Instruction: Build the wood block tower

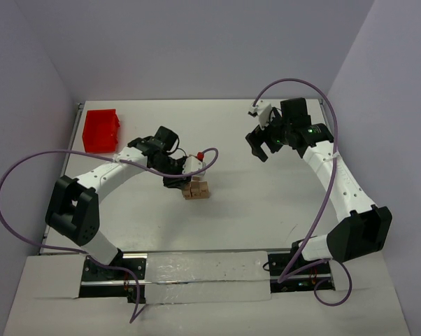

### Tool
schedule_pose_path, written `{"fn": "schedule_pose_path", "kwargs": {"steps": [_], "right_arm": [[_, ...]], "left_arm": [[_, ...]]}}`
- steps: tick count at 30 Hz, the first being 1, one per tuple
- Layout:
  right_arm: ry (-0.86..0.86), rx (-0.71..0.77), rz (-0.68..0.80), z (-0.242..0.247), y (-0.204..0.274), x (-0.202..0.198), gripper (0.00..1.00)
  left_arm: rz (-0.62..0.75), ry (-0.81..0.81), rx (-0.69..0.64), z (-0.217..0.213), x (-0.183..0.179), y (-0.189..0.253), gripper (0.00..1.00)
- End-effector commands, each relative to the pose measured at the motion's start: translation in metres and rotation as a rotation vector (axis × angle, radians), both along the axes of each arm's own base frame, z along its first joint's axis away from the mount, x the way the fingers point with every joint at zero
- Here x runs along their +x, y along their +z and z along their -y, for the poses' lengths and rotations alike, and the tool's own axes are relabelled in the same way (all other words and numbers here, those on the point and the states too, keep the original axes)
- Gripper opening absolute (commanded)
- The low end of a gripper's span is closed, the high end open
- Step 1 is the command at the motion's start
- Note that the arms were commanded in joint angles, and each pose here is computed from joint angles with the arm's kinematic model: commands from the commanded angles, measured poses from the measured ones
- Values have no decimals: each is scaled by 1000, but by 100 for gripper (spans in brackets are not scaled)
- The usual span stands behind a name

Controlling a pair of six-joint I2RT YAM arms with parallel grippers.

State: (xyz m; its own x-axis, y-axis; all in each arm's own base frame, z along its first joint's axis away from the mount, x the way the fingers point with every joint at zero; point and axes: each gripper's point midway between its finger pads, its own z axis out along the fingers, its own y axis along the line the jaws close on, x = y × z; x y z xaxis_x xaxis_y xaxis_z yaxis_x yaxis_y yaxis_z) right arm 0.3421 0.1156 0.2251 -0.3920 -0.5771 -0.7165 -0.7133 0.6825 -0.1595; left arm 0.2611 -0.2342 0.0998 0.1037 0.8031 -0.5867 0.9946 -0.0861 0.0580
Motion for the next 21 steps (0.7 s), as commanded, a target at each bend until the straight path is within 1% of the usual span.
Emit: {"fn": "schedule_pose_path", "kwargs": {"steps": [1,7,13,21], "right_arm": [[9,5,55,-3,18,10,100],[9,3,57,-4,18,11,100],[9,0,60,-4,19,13,100],[10,1,59,-5,19,16,100]], "left_arm": [[19,-29,-50,10,6,17,29],[8,-19,-44,10,7,14,32],[2,-20,-35,9,6,11,39],[-10,-25,-29,8,3,9,45]]}}
